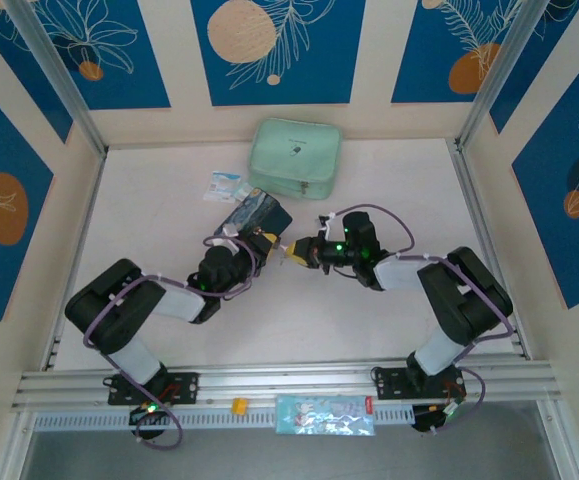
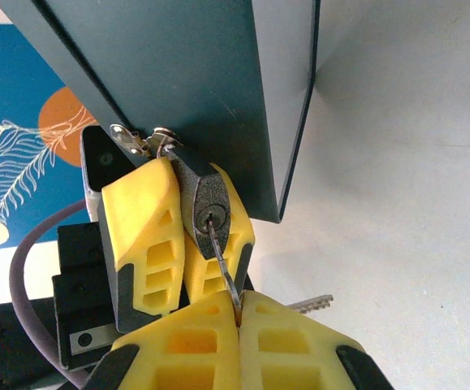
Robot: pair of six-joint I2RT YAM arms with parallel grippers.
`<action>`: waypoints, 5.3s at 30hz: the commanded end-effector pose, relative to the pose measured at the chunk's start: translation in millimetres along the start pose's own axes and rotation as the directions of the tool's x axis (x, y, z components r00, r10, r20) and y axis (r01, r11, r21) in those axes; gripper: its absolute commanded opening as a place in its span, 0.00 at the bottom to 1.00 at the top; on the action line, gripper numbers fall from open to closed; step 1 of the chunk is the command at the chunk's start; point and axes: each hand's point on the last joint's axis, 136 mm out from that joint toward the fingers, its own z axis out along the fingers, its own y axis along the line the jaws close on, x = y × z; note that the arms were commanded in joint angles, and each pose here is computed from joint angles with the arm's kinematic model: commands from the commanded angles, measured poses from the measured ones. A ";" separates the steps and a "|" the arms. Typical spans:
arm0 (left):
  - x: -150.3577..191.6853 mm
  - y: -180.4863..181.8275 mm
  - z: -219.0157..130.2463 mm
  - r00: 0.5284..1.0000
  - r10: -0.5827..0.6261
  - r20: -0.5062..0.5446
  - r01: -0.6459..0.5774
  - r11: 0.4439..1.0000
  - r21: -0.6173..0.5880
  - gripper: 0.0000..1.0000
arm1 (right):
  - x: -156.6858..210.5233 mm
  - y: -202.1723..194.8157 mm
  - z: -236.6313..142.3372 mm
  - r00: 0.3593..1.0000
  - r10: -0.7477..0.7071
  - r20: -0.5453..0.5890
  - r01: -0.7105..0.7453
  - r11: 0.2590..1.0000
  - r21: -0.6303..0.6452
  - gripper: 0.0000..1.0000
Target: Unlock the padlock with the key
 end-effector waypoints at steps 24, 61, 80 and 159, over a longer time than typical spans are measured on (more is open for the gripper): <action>22.2 -35.4 -16.1 0.973 0.103 -0.208 -0.097 0.995 0.037 0.00 | -1.6 30.0 5.7 0.980 -0.194 -0.032 0.191 0.978 -0.079 0.00; 72.3 -37.6 0.8 0.917 0.106 -0.385 -0.062 0.990 0.126 0.00 | -22.4 5.3 21.0 0.993 -0.109 -0.041 0.107 0.993 -0.040 0.00; 83.3 -50.5 -3.1 0.896 0.178 -0.406 -0.056 0.954 0.295 0.00 | -32.7 13.1 13.4 0.980 0.189 -0.063 -0.197 0.969 -0.149 0.00; 53.8 88.9 -9.6 0.979 -0.020 -0.203 -0.004 0.993 -0.116 0.00 | -13.7 -40.2 -31.8 0.987 -0.002 0.162 -0.033 0.977 0.212 0.49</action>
